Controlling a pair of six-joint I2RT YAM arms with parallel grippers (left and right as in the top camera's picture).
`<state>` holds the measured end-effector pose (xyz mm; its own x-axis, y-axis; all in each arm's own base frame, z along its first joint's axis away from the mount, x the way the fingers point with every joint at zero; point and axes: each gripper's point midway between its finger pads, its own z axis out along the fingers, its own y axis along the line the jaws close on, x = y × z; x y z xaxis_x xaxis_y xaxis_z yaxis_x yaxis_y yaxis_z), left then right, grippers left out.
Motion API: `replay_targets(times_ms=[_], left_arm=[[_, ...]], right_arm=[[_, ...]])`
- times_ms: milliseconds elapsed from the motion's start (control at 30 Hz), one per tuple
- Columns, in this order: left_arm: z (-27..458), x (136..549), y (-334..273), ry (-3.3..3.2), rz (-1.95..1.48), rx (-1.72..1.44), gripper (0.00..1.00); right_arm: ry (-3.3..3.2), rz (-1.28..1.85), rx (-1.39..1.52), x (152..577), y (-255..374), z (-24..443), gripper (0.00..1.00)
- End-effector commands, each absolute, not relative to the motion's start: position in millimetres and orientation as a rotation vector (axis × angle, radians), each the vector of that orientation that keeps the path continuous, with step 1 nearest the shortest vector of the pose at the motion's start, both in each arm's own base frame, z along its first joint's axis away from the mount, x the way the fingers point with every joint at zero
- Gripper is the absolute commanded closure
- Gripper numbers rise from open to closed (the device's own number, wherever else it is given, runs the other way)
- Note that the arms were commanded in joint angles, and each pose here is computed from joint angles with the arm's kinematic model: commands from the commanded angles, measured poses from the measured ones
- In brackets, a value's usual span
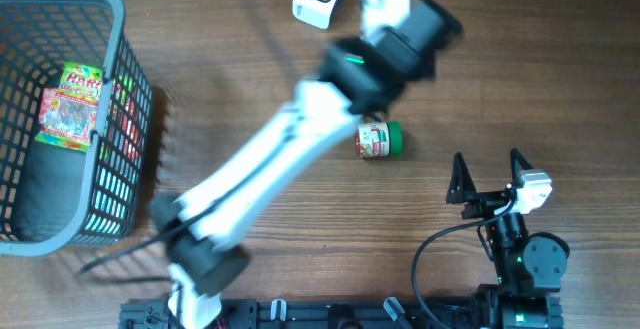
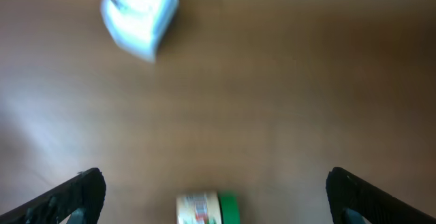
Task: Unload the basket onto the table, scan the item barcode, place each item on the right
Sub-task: 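Lift the jar out and set it on the table center, then grasp the Haribo gummy bag in the basket and place it beside the jar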
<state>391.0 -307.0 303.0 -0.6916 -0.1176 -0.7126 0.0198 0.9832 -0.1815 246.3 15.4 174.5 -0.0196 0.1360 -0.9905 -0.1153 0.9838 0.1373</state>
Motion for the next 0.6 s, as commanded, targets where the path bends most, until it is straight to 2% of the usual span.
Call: replay_targets(times_ms=[0,133,233,433,567], left_arm=[[425,399,-172,2.052,-0.159,-0.321,0.0],[444,373,-4,1.926,-0.026,-0.846,0.0],[412,327,105,1.877,0.005,-1.327,0.0],[325,276,210,1.857,-0.003,-1.861,0.0],[264,272,233,1.939,0.043,-1.928,0.0]], right_arm=[[1.57,0.193,0.013,246,15,176,0.0],[1.57,0.192,0.013,246,15,176,0.01],[1.569,0.193,0.013,246,15,176,0.0],[1.569,0.192,0.013,246,15,176,0.0],[1.57,0.193,0.013,246,15,176,0.0]])
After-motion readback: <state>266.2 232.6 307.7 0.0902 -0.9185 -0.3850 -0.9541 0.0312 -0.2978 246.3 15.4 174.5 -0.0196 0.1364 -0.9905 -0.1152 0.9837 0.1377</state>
